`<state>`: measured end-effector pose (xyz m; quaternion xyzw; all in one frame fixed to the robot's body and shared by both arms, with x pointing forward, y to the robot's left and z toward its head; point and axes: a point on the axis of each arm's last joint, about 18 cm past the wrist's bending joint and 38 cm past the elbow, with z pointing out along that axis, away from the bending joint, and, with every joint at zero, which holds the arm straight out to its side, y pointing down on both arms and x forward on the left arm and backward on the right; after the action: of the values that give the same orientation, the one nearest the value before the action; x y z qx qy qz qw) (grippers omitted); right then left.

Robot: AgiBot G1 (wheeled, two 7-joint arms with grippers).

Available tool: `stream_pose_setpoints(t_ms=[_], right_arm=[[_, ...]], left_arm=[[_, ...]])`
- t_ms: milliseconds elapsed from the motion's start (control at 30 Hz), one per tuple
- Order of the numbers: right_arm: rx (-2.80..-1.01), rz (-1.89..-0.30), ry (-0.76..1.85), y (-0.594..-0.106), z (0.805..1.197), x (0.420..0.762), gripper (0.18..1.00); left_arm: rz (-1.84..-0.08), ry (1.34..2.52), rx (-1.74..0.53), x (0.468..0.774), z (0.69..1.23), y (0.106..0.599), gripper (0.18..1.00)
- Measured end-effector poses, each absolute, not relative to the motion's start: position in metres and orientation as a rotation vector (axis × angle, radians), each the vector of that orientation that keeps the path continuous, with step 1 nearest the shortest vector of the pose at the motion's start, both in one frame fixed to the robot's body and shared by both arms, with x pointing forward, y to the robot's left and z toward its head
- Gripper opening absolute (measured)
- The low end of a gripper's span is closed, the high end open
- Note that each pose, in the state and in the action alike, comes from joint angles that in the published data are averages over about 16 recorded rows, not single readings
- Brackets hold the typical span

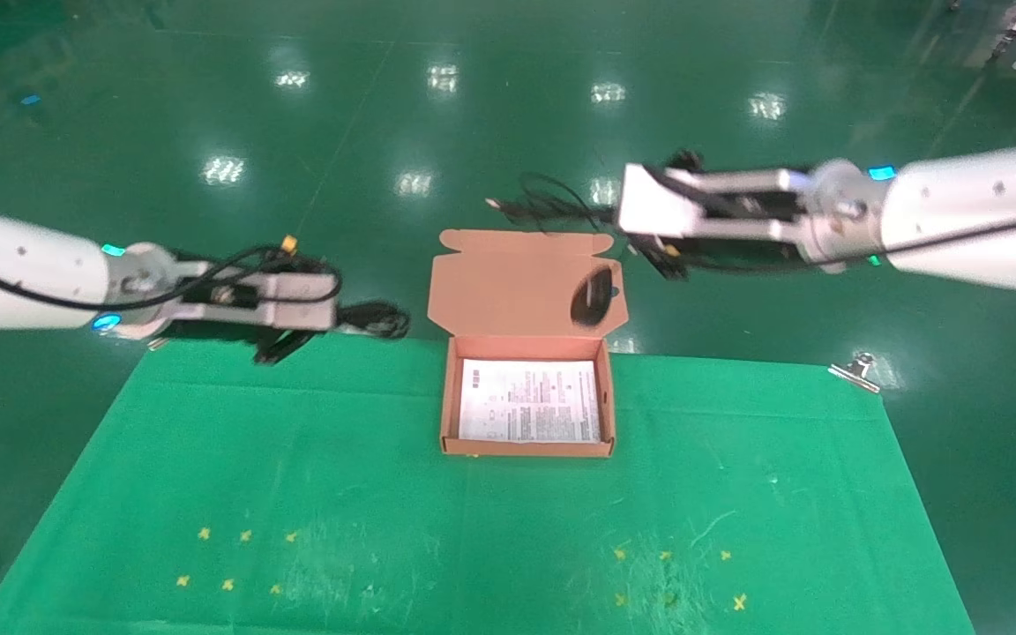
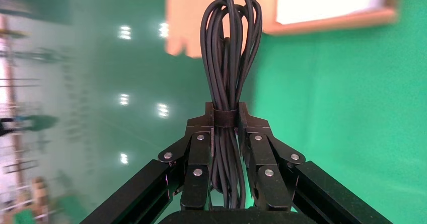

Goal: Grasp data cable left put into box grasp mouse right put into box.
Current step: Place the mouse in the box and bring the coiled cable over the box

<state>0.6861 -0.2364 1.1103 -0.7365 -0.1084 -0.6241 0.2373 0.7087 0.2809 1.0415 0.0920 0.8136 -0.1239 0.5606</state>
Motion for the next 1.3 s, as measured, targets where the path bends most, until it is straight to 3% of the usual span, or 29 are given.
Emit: stream_pose_setpoints(t_ms=[367,667,1300], right_arm=[[-1.906,-1.747,-0.338,-0.202,1.154,0.693,0.206],[-1.883,-1.750,-0.343,-0.192,1.166,0.697,0.206],[-2.007,-1.640,-0.306,-0.174,1.107,0.727,0.206]], left_arm=[[-0.334,1.782,0.228,0.707,1.085,0.257,0.268],[-0.393,1.727,0.234,0.701,1.106,0.247,0.267],[-0.282,1.863,0.135,0.705,1.051,0.282,0.267]])
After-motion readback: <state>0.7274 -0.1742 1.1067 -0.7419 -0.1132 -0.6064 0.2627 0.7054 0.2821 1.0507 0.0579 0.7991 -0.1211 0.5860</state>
